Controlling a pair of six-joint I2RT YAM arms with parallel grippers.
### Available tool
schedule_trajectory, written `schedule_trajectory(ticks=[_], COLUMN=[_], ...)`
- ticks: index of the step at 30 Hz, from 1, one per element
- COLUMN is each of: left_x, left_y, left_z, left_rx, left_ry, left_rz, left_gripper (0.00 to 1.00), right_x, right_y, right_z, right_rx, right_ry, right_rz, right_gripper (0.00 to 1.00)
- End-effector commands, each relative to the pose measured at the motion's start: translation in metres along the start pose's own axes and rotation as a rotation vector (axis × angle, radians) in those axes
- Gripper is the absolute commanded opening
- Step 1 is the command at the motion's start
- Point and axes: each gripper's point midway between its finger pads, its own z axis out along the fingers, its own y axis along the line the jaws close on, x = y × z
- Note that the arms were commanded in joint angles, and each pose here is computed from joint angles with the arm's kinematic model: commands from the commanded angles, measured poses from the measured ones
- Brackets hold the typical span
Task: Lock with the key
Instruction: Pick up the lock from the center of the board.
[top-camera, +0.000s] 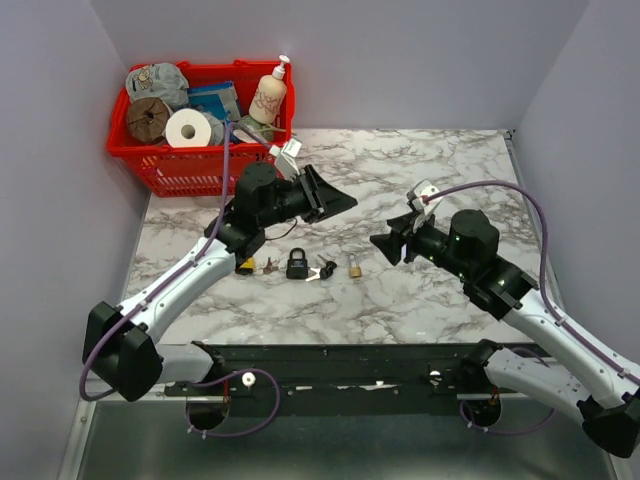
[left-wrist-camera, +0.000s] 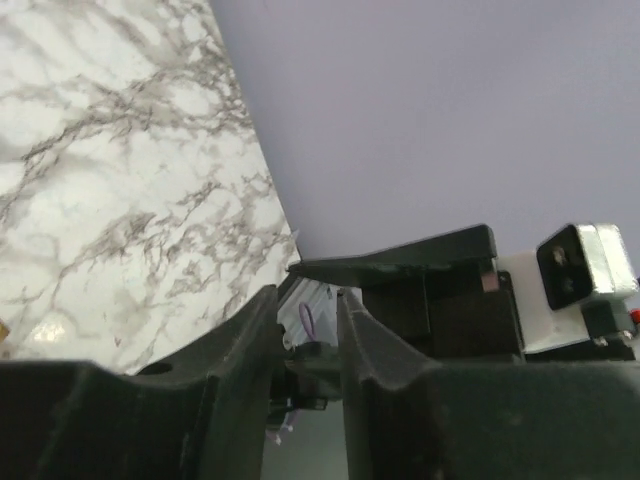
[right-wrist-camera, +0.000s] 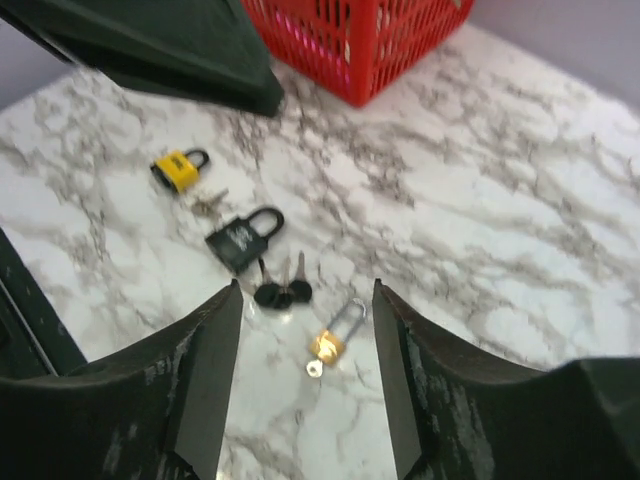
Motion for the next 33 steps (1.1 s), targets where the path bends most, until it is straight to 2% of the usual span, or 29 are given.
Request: schedule_trajectory(ticks=[1,3,5,8,13,15,19,24,33], left_x=[-0.012,-0.022,-0.045,-0.064,-0.076,-0.079,-0.078,-0.079,-0.079], left_y=[0.032,0.046,0.049,0.055,0.062,0.063,0.075,0.077,0.083], left_z=[-0.032,-0.044,-0.055,-0.070,-0.086,-0.093,-0.101,-0.103,-0.107], left_rx=[-0.121,-0.189,-0.243,-0.318,-0.360,-0.368,-0.399,-0.405,-0.423], left_ry=[-0.045,-0.056,-0.102,-0.162,-0.240,-0.271,-0.287,-0.295,-0.310], left_rz=[0.178,0.229,0.273,0.313,0.312,0.309,0.285,0.275,0.251], left_gripper=[0.54,0.63,0.67,0.72,0.72,0.73,0.73,0.73,0.73], right_x=[0.064,0.082,0.103,0.119,0.135,0.159,0.182,0.194,0.234], right_y=[-0.006,-0.007,-0.010,-0.010,-0.019,-0.019,-0.014,-0.006,-0.004], right_z=[-0.010,-0.011,-0.004,0.009,0.040,0.046,0.059,0.073,0.076], right_rx=[-0.062,-0.093,-0.108,-0.109,0.005,0.047,0.164,0.256,0.330], right_ry=[0.285,0.383,0.478,0.541,0.646,0.771,0.893,0.940,1.072], right_rz=[-0.008,0.015,0.034,0.093,0.279,0.317,0.381,0.313,0.353], right_gripper=[0.68,0.73,0.75,0.79,0.81,0.80,0.78,0.74,0.68])
